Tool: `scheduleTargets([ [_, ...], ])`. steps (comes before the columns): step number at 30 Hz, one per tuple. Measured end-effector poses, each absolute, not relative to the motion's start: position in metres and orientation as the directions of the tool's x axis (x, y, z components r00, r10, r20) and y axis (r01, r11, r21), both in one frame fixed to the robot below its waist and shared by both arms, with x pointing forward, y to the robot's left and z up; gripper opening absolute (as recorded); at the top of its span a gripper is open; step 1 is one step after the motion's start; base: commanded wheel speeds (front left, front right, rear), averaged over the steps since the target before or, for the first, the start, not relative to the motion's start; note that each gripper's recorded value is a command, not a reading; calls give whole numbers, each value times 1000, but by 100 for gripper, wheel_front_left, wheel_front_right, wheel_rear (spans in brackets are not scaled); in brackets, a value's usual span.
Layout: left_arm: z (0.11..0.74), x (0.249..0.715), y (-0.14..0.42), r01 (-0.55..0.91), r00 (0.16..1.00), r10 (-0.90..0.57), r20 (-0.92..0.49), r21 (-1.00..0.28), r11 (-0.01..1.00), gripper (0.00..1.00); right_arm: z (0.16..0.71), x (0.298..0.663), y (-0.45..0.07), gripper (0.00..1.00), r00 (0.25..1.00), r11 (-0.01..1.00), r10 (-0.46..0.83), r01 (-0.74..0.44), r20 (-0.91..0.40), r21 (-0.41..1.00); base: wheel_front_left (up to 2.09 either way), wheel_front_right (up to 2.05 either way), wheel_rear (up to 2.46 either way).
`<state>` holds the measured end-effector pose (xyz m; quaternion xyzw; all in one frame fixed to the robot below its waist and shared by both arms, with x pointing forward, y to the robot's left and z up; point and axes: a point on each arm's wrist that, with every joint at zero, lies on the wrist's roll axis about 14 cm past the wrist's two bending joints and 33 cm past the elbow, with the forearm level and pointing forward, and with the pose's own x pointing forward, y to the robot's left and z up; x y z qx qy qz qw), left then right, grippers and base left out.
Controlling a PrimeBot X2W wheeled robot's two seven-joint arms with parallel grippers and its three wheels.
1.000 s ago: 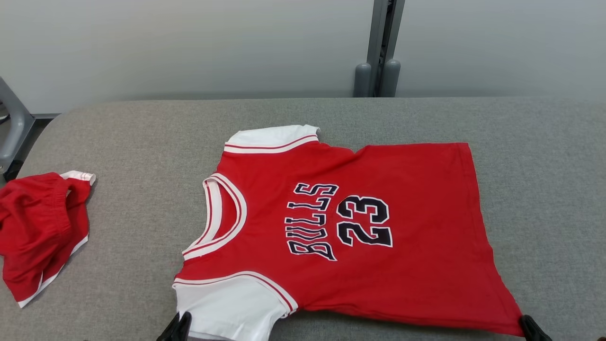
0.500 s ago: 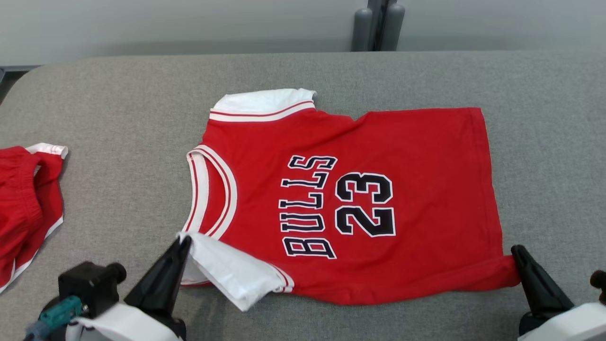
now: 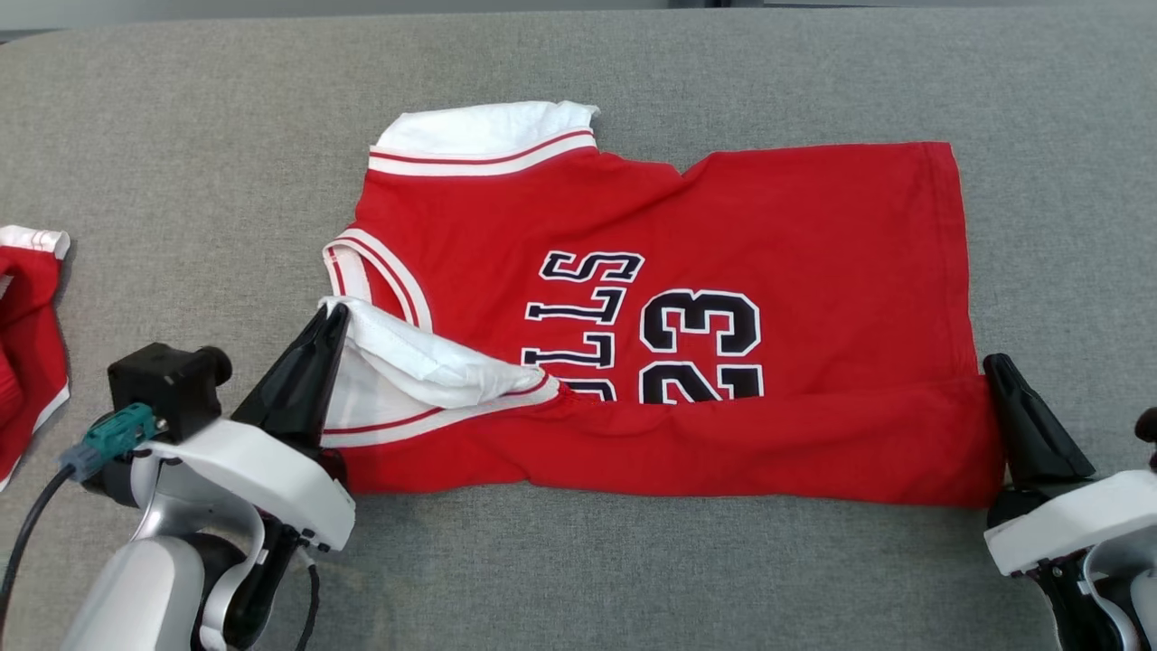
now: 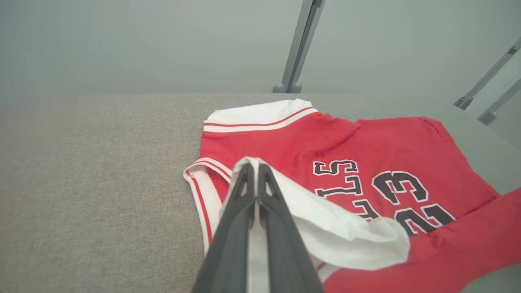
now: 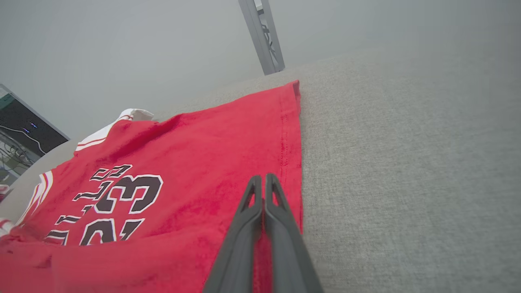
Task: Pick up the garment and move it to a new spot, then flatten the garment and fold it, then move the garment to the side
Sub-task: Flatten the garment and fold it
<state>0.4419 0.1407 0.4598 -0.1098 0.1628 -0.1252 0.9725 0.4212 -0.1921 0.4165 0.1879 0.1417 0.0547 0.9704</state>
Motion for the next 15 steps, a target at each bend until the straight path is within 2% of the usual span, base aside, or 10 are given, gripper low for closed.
scheduleTargets([
  [3, 438, 444, 141, 188, 904, -275, -326, -275, 943, 0, 407, 423, -188, 0, 945, 922, 174, -57, -277, 384, 0, 0, 0],
  [4, 434, 444, 140, 183, 904, -275, -327, -287, 940, 4, 404, 422, -182, 0, 940, 919, 191, -70, -282, 388, 0, 0, 0],
  [5, 428, 443, 139, 178, 900, -275, -338, -292, 940, 51, 402, 421, -178, 3, 935, 917, 203, -78, -289, 391, 0, 0, 0],
  [6, 424, 443, 139, 170, 901, -271, -338, -299, 939, 100, 401, 419, -175, 49, 933, 914, 213, -85, -289, 397, 0, 0, 0],
  [7, 423, 443, 137, 159, 907, -265, -328, -316, 935, 100, 401, 418, -174, 100, 933, 918, 219, -99, -284, 385, 0, 0, 0],
  [15, 439, 438, 153, 38, 981, -101, -163, -347, 937, 100, 423, 416, -187, 100, 971, 946, 168, -110, -171, 304, 0, 0, 0],
])
